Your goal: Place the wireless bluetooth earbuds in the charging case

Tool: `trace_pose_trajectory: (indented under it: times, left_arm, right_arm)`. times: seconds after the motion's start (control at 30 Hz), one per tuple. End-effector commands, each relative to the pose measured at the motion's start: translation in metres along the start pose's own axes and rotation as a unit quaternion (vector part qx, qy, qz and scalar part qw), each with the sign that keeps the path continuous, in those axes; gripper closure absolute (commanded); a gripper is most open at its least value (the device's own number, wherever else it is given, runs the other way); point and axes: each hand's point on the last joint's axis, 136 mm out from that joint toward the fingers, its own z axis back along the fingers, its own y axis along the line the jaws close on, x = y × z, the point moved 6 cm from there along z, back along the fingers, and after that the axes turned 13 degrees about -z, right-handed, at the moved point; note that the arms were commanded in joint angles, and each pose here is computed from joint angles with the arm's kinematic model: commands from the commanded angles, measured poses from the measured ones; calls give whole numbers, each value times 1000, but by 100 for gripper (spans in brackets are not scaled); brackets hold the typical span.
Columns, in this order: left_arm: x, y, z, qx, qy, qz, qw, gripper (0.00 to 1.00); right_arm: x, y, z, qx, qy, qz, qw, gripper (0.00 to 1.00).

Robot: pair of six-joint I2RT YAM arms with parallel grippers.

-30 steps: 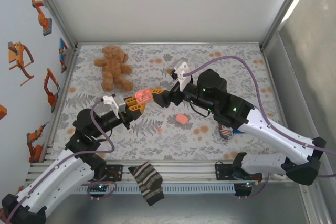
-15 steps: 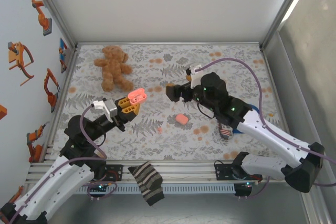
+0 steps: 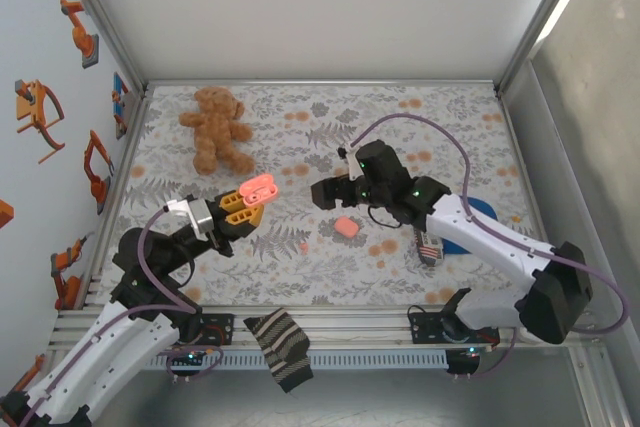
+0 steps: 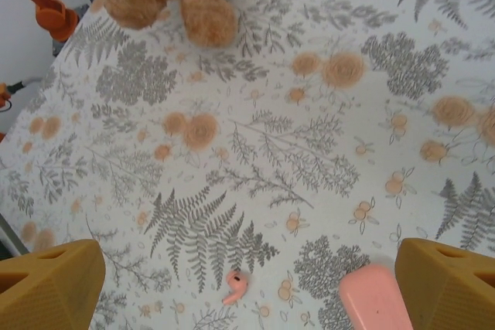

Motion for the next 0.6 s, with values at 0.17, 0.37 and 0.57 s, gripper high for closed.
trace_pose_trajectory:
  times: [0.17, 0.37, 0.57]
  left_arm:
    - [18, -5, 4, -17, -34, -5, 999, 95]
    - [16, -4, 3, -17, -30, -4, 999, 95]
    - [13, -4, 2, -18, -25, -1, 1000, 95]
  right_arm:
    - [-19, 2, -27, 18, 104, -36, 994, 17]
    - [-33, -2, -53, 24, 159, -62, 985, 33]
    - [-47, -3, -72, 2, 194, -75, 978, 40]
